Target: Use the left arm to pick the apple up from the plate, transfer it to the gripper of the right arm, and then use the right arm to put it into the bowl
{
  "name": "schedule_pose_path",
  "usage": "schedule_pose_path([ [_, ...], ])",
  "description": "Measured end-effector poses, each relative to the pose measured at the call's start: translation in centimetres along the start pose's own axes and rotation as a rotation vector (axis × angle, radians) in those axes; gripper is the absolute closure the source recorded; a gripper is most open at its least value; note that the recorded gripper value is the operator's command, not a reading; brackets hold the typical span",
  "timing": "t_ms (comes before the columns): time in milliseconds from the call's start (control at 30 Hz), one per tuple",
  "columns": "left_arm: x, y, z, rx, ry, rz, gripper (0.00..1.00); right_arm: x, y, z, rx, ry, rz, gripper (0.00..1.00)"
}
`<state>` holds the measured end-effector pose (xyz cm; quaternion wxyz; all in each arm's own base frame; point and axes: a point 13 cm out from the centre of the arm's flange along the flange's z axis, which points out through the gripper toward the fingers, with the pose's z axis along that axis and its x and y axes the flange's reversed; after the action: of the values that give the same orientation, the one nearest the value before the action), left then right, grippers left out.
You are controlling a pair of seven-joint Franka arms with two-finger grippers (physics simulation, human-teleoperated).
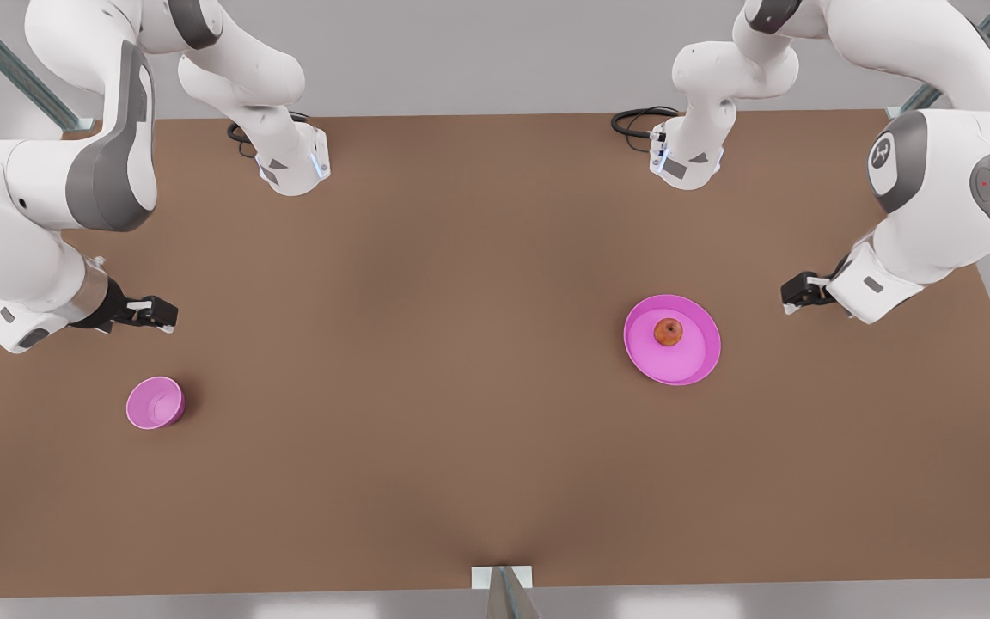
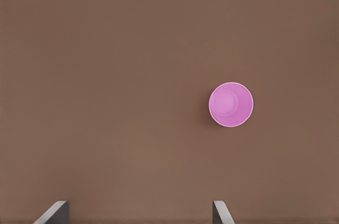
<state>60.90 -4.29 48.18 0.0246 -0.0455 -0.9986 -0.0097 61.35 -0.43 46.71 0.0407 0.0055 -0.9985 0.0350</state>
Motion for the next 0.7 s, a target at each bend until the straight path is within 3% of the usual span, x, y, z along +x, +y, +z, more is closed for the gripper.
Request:
schedule_pose_path([
  [100, 2.3, -1.8, 4.2, 0.010, 0.078, 0.026, 0.00, 0.0, 0.0, 0.0, 0.000, 0.000, 0.002, 0.00],
  [267, 8.5, -5.1, 20.8, 0.066, 0.218, 0.006, 0.00, 0.0, 0.0, 0.0, 0.001, 0.000, 0.004, 0.00],
  [433, 8.3, -5.0, 29.4, 0.079, 0.149, -0.055, 0.00, 0.0, 0.0, 0.0, 0.001, 0.000, 0.006, 0.00],
  [700, 7.2, -7.5, 34.2, 0.090, 0.056, -0.090, 0.00, 0.0, 0.0, 0.0, 0.001, 0.000, 0.008, 0.00],
])
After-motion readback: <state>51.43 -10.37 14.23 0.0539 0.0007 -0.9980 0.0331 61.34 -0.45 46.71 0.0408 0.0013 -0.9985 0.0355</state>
